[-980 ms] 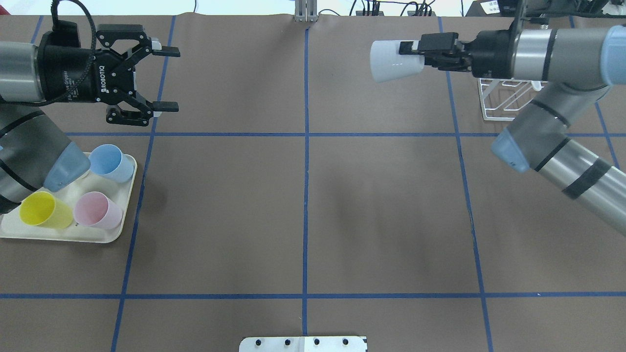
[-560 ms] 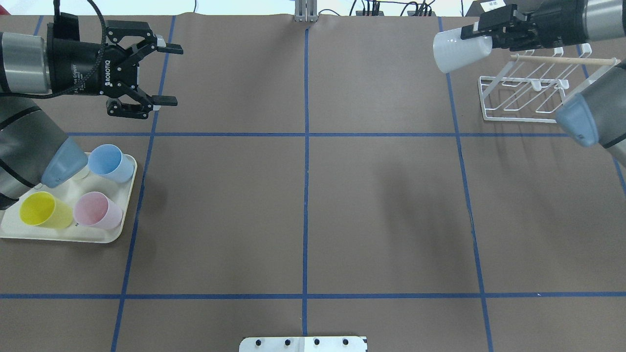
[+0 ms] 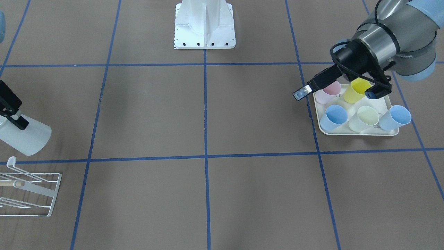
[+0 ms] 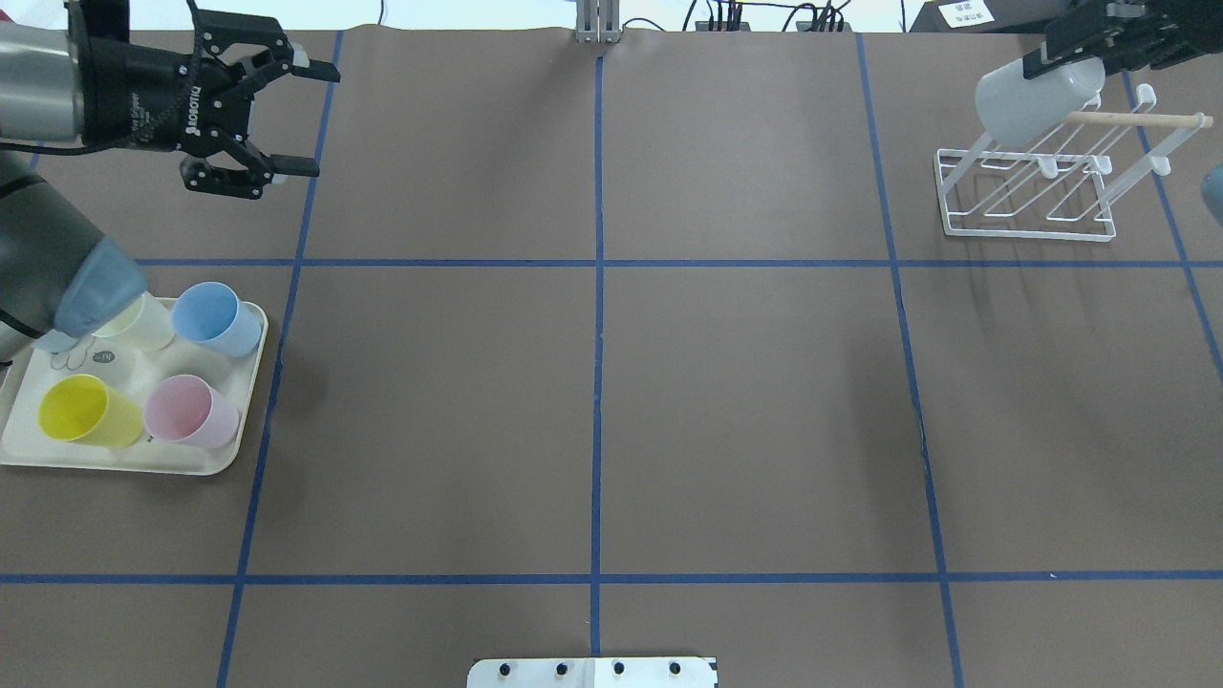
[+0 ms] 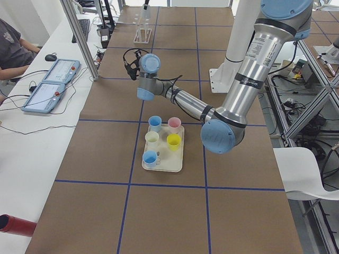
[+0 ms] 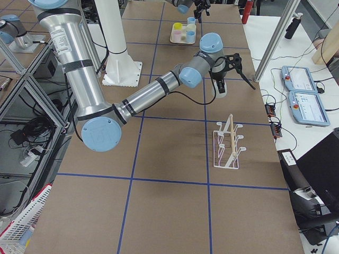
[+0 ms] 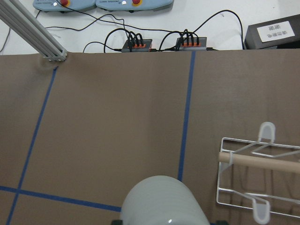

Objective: Transfer IKEA cup to right arm and place on rack

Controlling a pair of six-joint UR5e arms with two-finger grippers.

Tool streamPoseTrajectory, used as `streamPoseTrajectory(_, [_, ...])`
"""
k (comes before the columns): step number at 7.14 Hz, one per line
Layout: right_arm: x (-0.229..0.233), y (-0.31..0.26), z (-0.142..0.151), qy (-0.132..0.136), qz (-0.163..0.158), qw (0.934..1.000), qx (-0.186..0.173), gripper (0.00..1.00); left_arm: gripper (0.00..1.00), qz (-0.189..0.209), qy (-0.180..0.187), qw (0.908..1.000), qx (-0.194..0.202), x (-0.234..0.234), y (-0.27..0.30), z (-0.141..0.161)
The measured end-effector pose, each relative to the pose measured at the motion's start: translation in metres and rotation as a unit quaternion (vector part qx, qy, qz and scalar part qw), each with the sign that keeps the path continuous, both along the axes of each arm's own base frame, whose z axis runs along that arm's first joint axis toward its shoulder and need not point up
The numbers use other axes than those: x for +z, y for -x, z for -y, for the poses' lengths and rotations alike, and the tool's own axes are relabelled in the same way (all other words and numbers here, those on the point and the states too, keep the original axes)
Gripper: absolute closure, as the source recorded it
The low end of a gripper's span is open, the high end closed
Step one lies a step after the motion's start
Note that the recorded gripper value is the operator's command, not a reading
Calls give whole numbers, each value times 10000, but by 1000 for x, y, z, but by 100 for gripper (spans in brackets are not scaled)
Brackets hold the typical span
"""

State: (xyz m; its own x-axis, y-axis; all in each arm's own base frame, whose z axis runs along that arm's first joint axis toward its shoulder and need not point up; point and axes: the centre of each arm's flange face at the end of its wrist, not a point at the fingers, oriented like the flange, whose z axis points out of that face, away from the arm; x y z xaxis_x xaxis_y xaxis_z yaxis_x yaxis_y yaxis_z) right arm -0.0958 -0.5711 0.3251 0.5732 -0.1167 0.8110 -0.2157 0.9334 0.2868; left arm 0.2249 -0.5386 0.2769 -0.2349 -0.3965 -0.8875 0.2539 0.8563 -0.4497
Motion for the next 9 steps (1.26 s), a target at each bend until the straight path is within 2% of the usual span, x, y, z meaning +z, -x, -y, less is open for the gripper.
streamPoseTrajectory(2, [18,-10,5,257,-462,9985,-118,80,0,850,-623,9939,-321,12,52,29])
streamPoseTrajectory(4, [30,-2,7,475,-701,9961,-241,80,0,1707,-1099,9778,-523,27,86,51])
streamPoseTrajectory(7, [55,3,19,467,-1055,9911,-660,78,0,2828,-1376,9473,-607,73,113,67])
streamPoseTrajectory(9, [71,9,34,580,-1174,9884,-766,77,0,3052,-1409,9400,-593,84,121,67])
